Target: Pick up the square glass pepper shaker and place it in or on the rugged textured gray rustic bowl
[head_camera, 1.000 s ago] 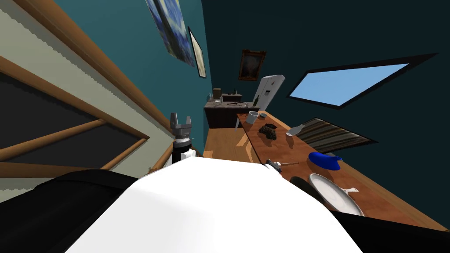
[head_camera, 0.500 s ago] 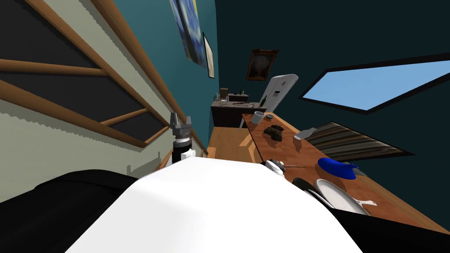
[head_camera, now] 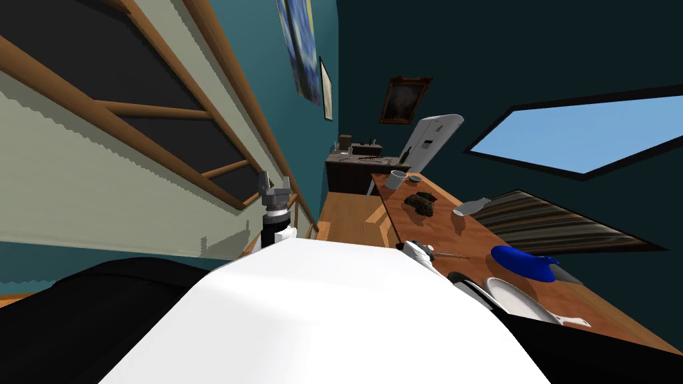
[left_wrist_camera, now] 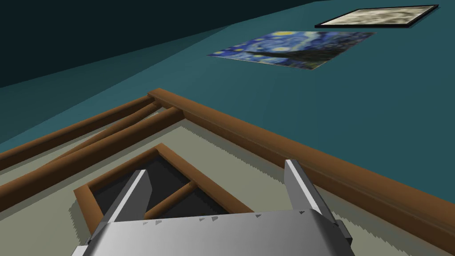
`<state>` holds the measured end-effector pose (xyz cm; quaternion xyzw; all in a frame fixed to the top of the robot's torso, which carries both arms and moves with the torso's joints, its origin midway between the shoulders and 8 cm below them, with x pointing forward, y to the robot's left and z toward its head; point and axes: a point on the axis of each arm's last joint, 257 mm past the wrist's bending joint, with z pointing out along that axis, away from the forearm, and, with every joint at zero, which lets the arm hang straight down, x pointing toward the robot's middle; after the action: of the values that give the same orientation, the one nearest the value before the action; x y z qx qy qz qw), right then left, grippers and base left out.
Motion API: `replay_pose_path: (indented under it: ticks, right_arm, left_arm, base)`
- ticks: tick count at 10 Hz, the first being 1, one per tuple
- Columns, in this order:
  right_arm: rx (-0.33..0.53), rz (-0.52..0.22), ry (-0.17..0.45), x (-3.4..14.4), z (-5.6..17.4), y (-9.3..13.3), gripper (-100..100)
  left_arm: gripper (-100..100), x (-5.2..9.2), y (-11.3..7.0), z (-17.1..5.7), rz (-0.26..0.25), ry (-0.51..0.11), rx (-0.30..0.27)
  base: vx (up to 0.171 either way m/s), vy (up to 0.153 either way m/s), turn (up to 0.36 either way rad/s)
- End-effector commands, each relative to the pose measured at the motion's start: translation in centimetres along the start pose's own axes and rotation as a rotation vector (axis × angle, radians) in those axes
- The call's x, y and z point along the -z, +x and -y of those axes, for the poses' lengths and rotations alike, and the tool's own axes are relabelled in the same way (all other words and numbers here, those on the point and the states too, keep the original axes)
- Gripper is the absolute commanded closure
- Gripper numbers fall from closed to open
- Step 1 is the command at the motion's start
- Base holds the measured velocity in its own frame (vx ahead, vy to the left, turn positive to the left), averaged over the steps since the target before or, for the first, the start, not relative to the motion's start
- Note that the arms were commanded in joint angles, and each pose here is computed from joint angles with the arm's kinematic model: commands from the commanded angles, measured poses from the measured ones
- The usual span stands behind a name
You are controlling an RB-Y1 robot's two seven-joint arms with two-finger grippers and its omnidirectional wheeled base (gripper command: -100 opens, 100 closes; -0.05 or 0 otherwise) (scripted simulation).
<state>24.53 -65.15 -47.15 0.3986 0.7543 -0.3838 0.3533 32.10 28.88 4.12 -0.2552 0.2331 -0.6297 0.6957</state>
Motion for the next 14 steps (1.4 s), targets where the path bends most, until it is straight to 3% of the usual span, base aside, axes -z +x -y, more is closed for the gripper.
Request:
replay_pose_path:
  ticks: [1, 3, 4, 5, 6, 9, 11, 14]
  right_arm:
    - [0.000, 0.000, 0.000, 0.0, 0.0, 0.0, 100]
    - [0.001, 0.000, 0.001, 0.0, 0.1, 0.0, 100]
    - [0.001, 0.000, 0.002, 0.0, 0.1, 0.0, 0]
    - [0.024, -0.003, -0.046, 0.8, -0.5, 1.3, 100]
    - [0.024, -0.003, -0.046, 0.8, -0.5, 1.3, 100]
    - [0.064, -0.012, -0.134, 2.7, -1.4, 4.1, 100]
    - [0.078, 0.012, -0.160, 3.3, -1.9, 3.7, 100]
    - [0.109, 0.010, -0.238, 5.6, -2.3, 5.8, 100]
  left_arm:
    - [0, 0.0, 0.0, 0.0, 0.000, 0.000, 0.000]
    - [0, 0.0, 0.0, 0.0, 0.000, 0.000, 0.000]
    - [0, 0.0, 0.0, 0.0, 0.000, 0.000, 0.000]
    - [0, 0.0, 0.0, 0.0, 0.000, 0.000, 0.000]
    - [0, 0.0, 0.0, 0.0, 0.000, 0.000, 0.000]
    - [0, 0.0, 0.0, 0.0, 0.000, 0.000, 0.000]
    - [0, 0.0, 0.0, 0.0, 0.000, 0.000, 0.000]
    - [0, 0.0, 0.0, 0.0, 0.000, 0.000, 0.000]
  base:
    - [0.000, 0.000, 0.000]
    - [0.000, 0.000, 0.000]
    - [0.000, 0.000, 0.000]
    - [0.128, -0.026, -0.338]
    - [0.152, -0.019, -0.287]
    - [0.181, -0.033, -0.309]
    - [0.106, -0.010, -0.071]
    - [0.142, -0.009, -0.298]
